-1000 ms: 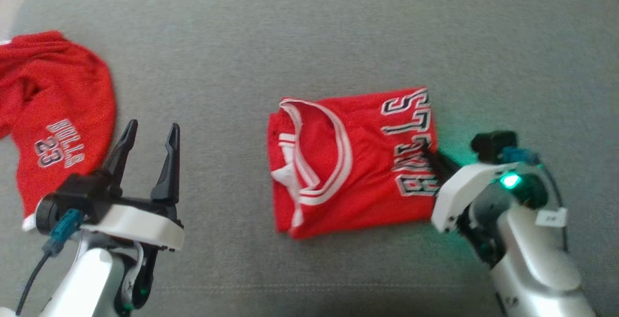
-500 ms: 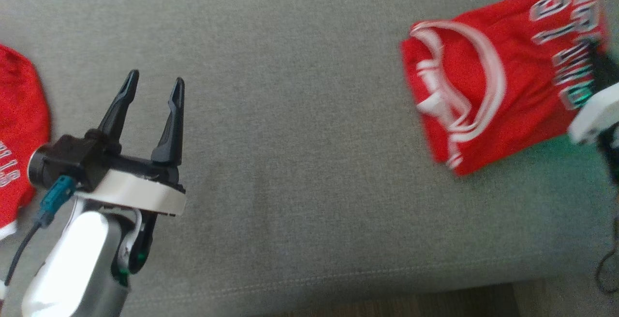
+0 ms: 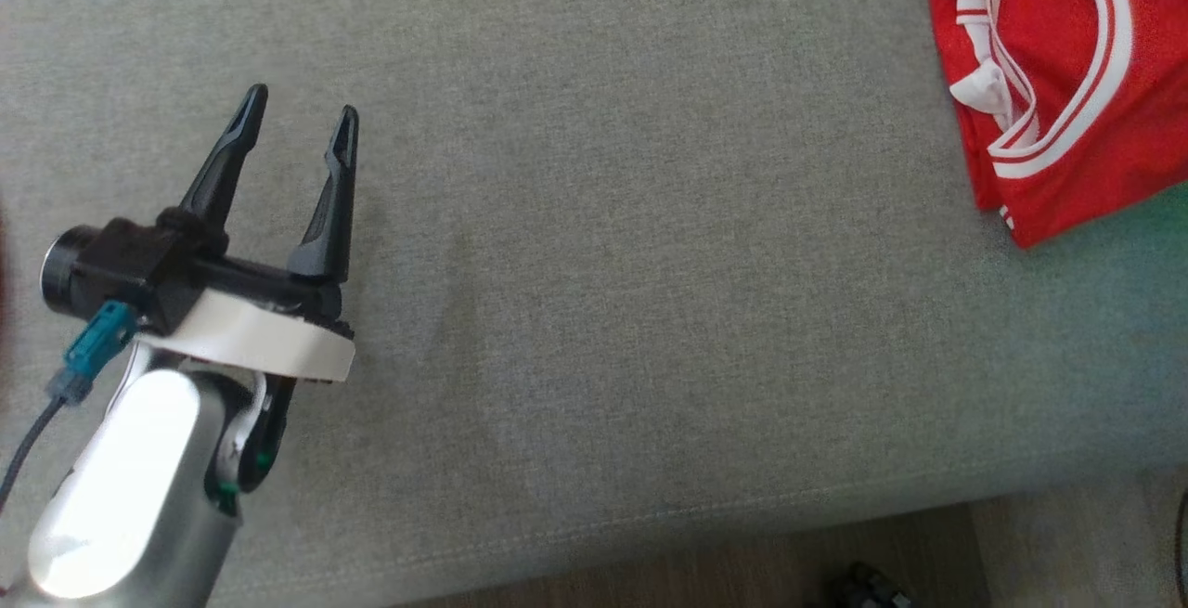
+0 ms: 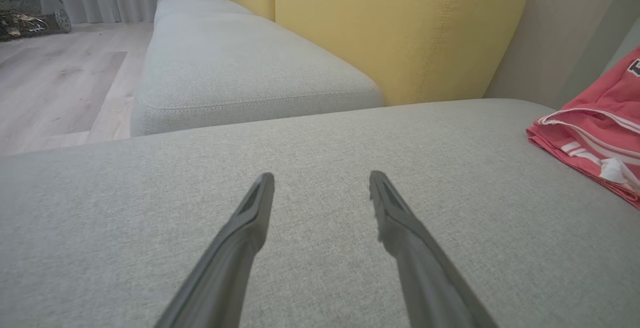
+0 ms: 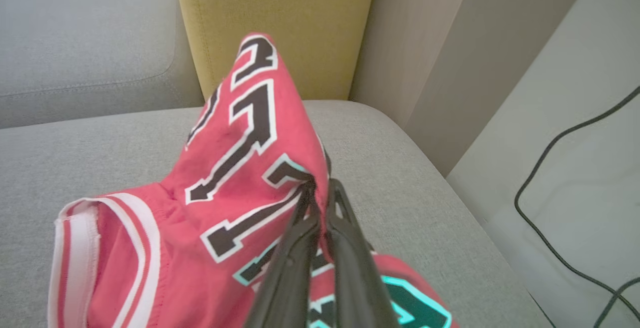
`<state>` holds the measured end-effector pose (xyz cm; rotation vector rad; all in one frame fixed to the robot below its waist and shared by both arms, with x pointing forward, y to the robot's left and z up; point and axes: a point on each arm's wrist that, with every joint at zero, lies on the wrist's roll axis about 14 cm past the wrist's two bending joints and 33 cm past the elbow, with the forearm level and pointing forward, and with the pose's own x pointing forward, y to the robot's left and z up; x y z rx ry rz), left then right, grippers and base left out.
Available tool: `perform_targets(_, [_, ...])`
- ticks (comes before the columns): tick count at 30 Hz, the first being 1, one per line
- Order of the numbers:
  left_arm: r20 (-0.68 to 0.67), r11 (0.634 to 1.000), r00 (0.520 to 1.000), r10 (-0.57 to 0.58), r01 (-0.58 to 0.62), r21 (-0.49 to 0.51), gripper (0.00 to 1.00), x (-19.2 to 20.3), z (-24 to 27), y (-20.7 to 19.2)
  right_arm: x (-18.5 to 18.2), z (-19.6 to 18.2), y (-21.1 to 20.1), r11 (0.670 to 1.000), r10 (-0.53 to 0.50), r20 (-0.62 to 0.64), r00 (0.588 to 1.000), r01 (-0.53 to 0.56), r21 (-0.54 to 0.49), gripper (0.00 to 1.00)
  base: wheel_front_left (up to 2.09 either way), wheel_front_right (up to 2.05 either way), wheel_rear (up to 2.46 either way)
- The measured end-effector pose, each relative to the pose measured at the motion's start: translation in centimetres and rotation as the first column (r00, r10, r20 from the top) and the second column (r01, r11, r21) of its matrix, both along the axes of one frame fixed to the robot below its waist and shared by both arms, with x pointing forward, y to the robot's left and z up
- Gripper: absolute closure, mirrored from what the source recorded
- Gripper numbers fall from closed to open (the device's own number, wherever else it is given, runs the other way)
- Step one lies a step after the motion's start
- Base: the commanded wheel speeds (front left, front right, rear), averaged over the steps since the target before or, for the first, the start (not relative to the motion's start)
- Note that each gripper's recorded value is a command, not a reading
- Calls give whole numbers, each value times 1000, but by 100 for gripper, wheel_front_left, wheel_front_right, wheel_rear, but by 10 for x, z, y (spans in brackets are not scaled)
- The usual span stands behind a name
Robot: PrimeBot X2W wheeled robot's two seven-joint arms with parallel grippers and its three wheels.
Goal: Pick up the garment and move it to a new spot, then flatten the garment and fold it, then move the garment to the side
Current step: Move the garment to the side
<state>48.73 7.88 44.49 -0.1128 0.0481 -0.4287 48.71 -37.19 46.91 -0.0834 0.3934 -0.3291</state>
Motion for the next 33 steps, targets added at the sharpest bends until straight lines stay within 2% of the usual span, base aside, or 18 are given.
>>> perform_targets(7, [-9, 1000, 1000, -24, 24, -2, 0, 8, -11, -7, -7, -26, -8, 999, -39, -75, 996, 38, -17, 100, 0, 0, 0])
perform_targets(9, [-10, 1000, 999, -30, 30, -3, 0, 11, -13, -7, -8, -34, -8, 999, -49, -81, 996, 47, -21, 51, 0, 0, 0])
perform_targets(10, [-11, 999, 999, -32, 32, -3, 0, 12, -14, -7, -8, -38, -7, 999, -50, -81, 995, 49, -23, 7, 0, 0, 0])
perform_targets(11, [-14, 999, 999, -32, 32, -2, 0, 12, -16, -7, -7, -40, -6, 999, -50, -77, 996, 48, -24, 0, 0, 0, 0])
perform_targets(18, [-14, 999, 999, -35, 35, 1, 0, 14, -17, -8, -8, -39, -2, 997, -79, 7, 997, 79, -20, 0, 0, 0, 0])
perform_targets(23, [9, 1000, 1000, -28, 28, 11, 0, 11, -5, -5, -9, 0, 7, 996, -62, 164, 985, 71, -48, 0, 0, 0, 0])
perform_targets(28, [11, 1000, 1000, 13, -13, 21, 0, -4, 7, 6, -23, 29, 37, 998, 13, 265, 964, 4, -64, 0, 0, 0, 0])
perform_targets(33, [18, 998, 998, 63, -63, 22, 0, -23, 21, 21, -35, 36, 90, 992, 128, 304, 944, -126, -27, 0, 0, 0, 0])
